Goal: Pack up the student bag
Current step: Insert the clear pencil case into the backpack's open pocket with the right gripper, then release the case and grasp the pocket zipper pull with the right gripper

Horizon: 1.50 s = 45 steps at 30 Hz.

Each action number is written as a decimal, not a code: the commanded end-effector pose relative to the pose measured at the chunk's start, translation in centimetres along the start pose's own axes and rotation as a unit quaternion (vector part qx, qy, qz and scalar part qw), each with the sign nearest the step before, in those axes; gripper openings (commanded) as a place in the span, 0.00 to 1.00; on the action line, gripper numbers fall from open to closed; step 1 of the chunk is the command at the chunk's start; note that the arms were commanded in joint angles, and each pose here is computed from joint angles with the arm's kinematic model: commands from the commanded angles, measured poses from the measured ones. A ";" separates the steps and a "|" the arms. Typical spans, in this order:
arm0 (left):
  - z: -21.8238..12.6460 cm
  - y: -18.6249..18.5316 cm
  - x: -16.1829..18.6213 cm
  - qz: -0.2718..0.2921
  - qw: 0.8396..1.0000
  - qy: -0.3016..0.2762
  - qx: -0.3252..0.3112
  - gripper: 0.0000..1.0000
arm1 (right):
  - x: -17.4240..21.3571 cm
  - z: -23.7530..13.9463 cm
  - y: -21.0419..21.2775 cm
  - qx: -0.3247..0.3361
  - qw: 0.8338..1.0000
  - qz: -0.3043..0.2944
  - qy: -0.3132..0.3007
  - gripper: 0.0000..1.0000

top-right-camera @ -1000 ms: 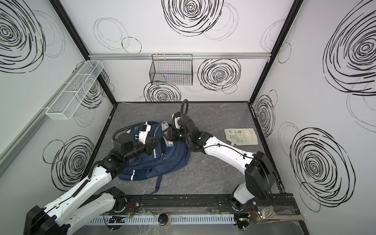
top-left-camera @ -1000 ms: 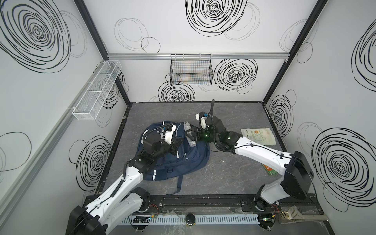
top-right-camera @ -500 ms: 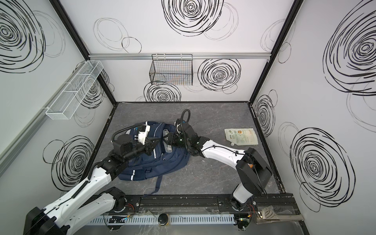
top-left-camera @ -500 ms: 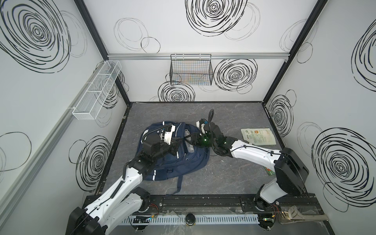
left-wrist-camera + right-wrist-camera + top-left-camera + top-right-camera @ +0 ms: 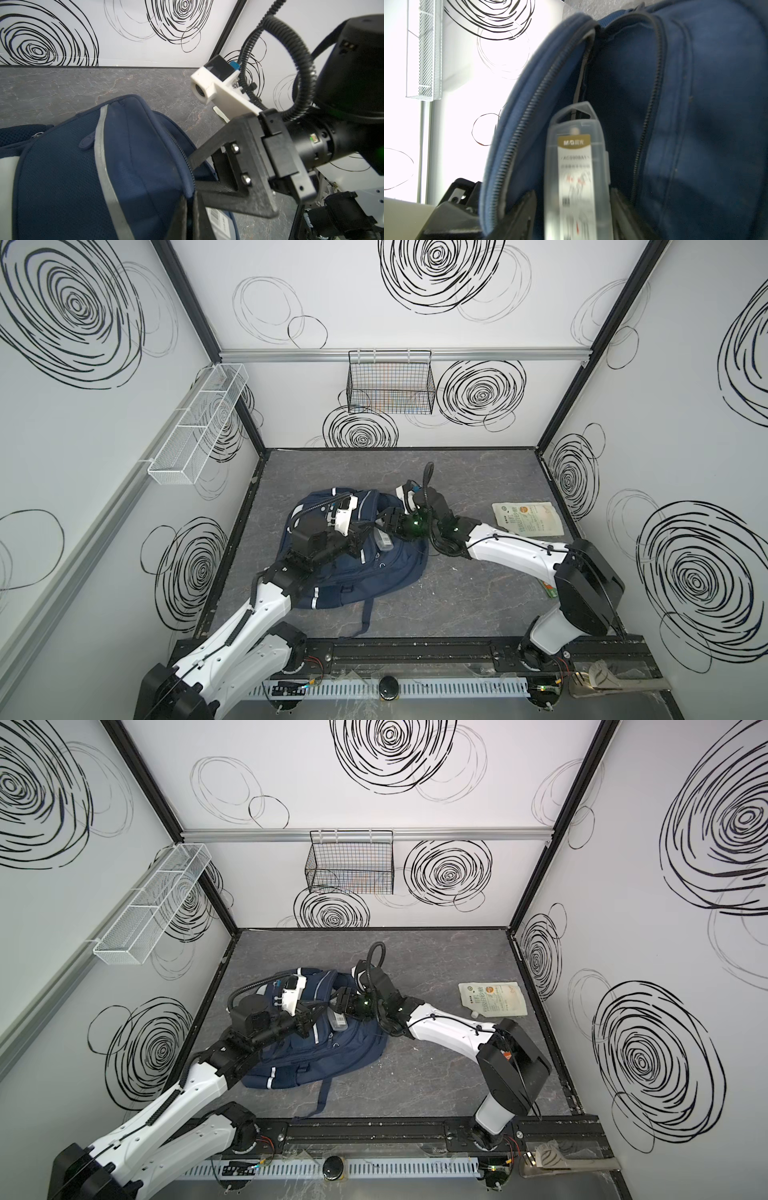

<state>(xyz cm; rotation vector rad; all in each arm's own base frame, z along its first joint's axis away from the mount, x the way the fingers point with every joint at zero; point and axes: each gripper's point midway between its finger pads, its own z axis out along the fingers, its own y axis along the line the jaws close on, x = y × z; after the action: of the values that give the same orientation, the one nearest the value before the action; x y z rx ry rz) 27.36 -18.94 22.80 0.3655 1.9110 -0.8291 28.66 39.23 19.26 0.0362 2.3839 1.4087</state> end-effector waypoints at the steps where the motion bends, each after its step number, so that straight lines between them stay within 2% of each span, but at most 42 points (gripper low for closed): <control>1: -1.2 -2.7 -5.1 0.045 0.993 -0.096 0.045 0.00 | -0.3 0.1 2.2 -0.036 0.999 -0.002 0.001 0.67; 5: -1.2 -2.7 -5.0 0.044 0.993 -0.095 0.045 0.00 | -0.5 -0.2 2.5 -0.041 0.999 -0.007 -0.002 0.69; 10: -1.0 -2.5 -5.0 0.042 0.994 -0.094 0.042 0.00 | -0.2 -0.9 3.3 -0.055 0.998 -0.024 0.002 0.66; 13: -1.0 -2.4 -5.0 0.042 0.994 -0.094 0.037 0.00 | -0.1 -2.0 2.4 -0.027 0.998 -0.061 -0.015 0.65; 14: -1.1 -2.3 -5.1 0.044 0.994 -0.093 0.033 0.06 | -0.2 -2.8 1.8 -0.005 0.997 -0.077 -0.030 0.65; 17: -1.7 -2.0 -6.0 0.059 0.993 -0.102 0.002 0.44 | -0.6 -5.6 -1.0 0.075 0.985 -0.130 -0.081 0.65; 18: -2.0 -1.5 -6.5 0.059 0.992 -0.110 -0.019 0.54 | -0.7 -6.6 -1.5 0.094 0.980 -0.145 -0.098 0.64; 21: -3.7 0.0 -7.3 0.062 0.986 -0.135 -0.079 0.65 | 0.8 -9.0 -2.3 0.127 0.966 -0.187 -0.124 0.59; 25: -5.3 1.5 -6.7 0.085 0.976 -0.153 -0.130 0.65 | 6.1 -8.3 0.0 0.105 0.954 -0.262 -0.103 0.54; 28: -6.4 3.3 -6.5 0.078 0.966 -0.167 -0.181 0.66 | 9.2 -6.9 1.2 0.115 0.937 -0.317 -0.091 0.51; 30: -6.8 4.1 -6.5 0.074 0.961 -0.173 -0.204 0.67 | 10.5 -5.6 1.1 0.123 0.932 -0.333 -0.079 0.50; 37: -6.9 4.8 -6.4 0.072 0.960 -0.165 -0.216 0.66 | 10.3 -2.6 -1.8 0.195 0.911 -0.352 -0.087 0.50; 41: -6.8 4.7 -6.3 0.069 0.961 -0.164 -0.212 0.67 | 10.4 -1.4 -3.6 0.226 0.899 -0.366 -0.081 0.46; 45: -6.8 4.8 -6.2 0.067 0.961 -0.162 -0.212 0.67 | 10.6 -0.6 -5.1 0.259 0.888 -0.375 -0.063 0.35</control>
<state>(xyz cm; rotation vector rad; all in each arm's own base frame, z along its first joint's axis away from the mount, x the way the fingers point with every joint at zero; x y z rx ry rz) 28.38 -10.58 27.55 0.0967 1.7107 -0.3580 18.52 38.32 11.81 -0.5837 2.2162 0.4583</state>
